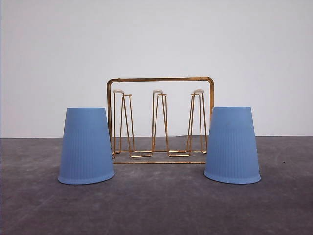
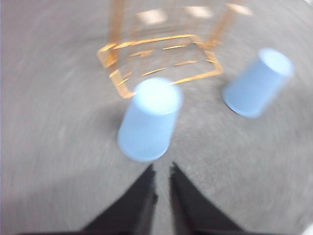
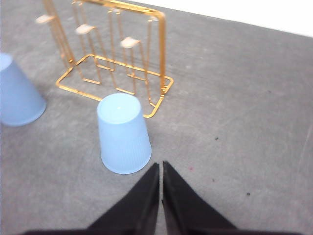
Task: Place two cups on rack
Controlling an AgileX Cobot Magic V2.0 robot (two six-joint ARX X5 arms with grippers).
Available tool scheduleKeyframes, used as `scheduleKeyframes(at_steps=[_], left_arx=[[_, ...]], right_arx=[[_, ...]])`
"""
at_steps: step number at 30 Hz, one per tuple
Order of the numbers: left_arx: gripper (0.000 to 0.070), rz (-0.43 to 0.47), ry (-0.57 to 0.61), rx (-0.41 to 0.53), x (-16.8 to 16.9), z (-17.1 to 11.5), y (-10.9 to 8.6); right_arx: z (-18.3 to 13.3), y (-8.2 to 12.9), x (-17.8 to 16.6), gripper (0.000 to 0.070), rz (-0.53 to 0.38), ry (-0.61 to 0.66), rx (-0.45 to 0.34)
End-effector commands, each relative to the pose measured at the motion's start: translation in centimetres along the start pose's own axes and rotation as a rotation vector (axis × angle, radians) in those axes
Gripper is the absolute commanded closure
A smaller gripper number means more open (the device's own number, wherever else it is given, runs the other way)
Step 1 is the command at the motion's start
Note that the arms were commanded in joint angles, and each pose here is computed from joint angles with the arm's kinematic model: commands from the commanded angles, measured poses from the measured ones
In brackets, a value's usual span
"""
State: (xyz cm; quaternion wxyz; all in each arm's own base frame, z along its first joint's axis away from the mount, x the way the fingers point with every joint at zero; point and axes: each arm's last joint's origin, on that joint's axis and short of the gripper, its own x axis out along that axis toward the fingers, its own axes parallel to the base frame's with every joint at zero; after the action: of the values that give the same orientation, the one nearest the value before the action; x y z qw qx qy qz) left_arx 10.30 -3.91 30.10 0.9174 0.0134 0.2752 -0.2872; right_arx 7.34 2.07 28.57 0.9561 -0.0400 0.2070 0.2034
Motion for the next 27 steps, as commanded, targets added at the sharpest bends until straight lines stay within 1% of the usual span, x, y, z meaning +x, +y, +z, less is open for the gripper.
scheduleKeyframes(at_steps=[1,2,3,4,5,7,10,12,15,18,20,23,25,27], left_arx=[[0.0445,-0.018,-0.027,0.203,-0.1,0.7,-0.3],[0.0352,-0.027,-0.035,0.236,0.0,0.8,-0.4],[0.0278,-0.034,-0.044,0.258,0.0,0.9,-0.6],[0.0225,-0.039,-0.053,0.268,0.0,1.0,-0.6],[0.022,-0.042,-0.06,0.271,0.0,1.0,-0.7],[0.0218,-0.044,-0.072,0.26,0.2,1.3,-0.7],[0.0193,-0.046,-0.076,0.204,1.1,1.8,-0.5],[0.0171,-0.051,-0.069,0.163,2.2,2.3,-0.2],[0.0171,-0.066,-0.058,0.125,4.3,3.0,0.1],[0.0171,-0.084,-0.052,0.123,6.8,3.7,0.2],[0.017,-0.074,-0.038,0.13,8.6,3.9,0.2],[0.0134,-0.034,-0.006,0.141,11.3,3.8,0.2],[0.0104,-0.033,0.011,0.147,13.1,3.7,0.2],[0.0102,-0.041,0.028,0.15,14.6,3.4,0.1]], right_arx=[[0.3,0.0,-0.2,0.0525,-0.006,-0.016,-0.048],[0.3,0.0,-0.2,0.0424,-0.011,-0.016,-0.048],[0.3,0.0,-0.2,0.0335,-0.013,-0.016,-0.047],[0.3,0.0,-0.2,0.0262,-0.013,-0.016,-0.047],[0.3,0.0,-0.2,0.024,-0.013,-0.016,-0.046],[0.3,0.0,-0.2,0.023,-0.014,-0.016,-0.043],[0.3,0.0,-0.2,0.023,-0.013,-0.016,-0.042],[0.3,0.0,-0.2,0.023,-0.013,-0.016,-0.037],[0.3,0.0,-0.2,0.023,-0.014,-0.017,-0.035],[0.3,0.0,-0.2,0.023,-0.014,-0.017,-0.035],[0.3,0.0,-0.2,0.023,-0.013,-0.016,-0.035],[0.3,0.0,-0.2,0.023,-0.013,-0.016,-0.035],[0.3,0.0,-0.2,0.023,-0.013,-0.016,-0.035],[0.3,0.0,-0.2,0.023,-0.013,-0.016,-0.035]])
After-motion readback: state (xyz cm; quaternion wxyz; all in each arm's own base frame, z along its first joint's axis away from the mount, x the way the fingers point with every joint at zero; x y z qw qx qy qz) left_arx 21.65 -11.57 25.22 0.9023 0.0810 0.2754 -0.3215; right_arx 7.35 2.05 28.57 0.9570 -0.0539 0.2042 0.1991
